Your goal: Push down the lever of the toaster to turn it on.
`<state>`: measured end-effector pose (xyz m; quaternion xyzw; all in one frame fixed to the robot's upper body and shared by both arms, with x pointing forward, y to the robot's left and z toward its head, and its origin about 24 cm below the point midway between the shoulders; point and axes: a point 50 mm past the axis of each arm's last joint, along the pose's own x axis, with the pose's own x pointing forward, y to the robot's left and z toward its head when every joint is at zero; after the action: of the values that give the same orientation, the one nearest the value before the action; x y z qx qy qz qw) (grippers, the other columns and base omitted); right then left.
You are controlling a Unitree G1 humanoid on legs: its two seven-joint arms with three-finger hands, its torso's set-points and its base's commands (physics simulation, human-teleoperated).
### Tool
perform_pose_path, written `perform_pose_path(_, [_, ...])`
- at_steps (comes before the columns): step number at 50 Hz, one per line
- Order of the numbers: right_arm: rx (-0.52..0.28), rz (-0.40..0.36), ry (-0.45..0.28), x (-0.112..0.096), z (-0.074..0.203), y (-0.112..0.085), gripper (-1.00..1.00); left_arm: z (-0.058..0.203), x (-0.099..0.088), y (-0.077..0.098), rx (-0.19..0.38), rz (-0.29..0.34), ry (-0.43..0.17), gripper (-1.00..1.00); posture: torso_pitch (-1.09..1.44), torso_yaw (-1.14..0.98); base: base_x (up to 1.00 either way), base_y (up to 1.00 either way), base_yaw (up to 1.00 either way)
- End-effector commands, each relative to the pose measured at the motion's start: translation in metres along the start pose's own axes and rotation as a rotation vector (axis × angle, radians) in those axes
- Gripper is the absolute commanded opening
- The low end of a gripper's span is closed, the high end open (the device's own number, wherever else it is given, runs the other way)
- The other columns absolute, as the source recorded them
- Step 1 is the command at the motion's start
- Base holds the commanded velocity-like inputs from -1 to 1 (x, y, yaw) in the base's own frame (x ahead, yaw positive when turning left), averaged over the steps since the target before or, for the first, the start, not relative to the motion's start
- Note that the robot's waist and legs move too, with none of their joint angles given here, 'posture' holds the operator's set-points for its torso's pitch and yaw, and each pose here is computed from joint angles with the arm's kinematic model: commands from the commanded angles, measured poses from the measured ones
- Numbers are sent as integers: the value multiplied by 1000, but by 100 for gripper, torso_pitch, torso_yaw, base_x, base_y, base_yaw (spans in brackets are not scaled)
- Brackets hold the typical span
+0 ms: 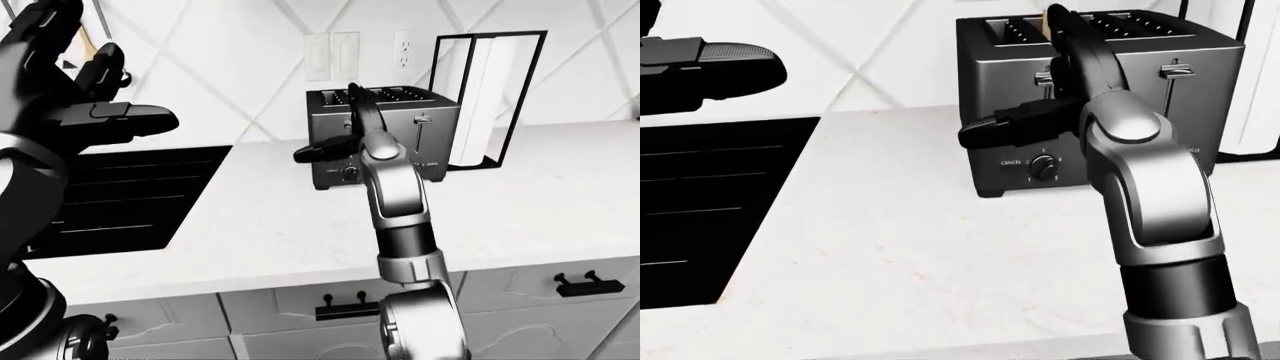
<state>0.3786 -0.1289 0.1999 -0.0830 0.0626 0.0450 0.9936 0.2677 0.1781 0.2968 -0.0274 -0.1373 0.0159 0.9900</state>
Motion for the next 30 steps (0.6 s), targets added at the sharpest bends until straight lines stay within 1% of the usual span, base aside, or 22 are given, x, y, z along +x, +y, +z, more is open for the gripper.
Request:
perform_pose_path(1, [-3, -16, -121, -2, 27, -4, 100, 12, 0, 0, -7, 5, -62, 100, -46, 0, 0, 0, 0])
perform_pose_path(7, [-5, -6, -109, 8, 23, -1, 100, 12, 0, 1, -8, 6, -63, 100, -46, 0, 0, 0, 0])
perform_pose_path(14, [-8, -2, -104, 14, 21, 1, 100, 14, -1, 1, -10, 3, -67, 100, -46, 0, 0, 0, 0])
perform_pose_path(30, [1, -27, -91, 33, 12, -6, 100, 15, -1, 2, -12, 6, -68, 100, -46, 0, 0, 0, 0])
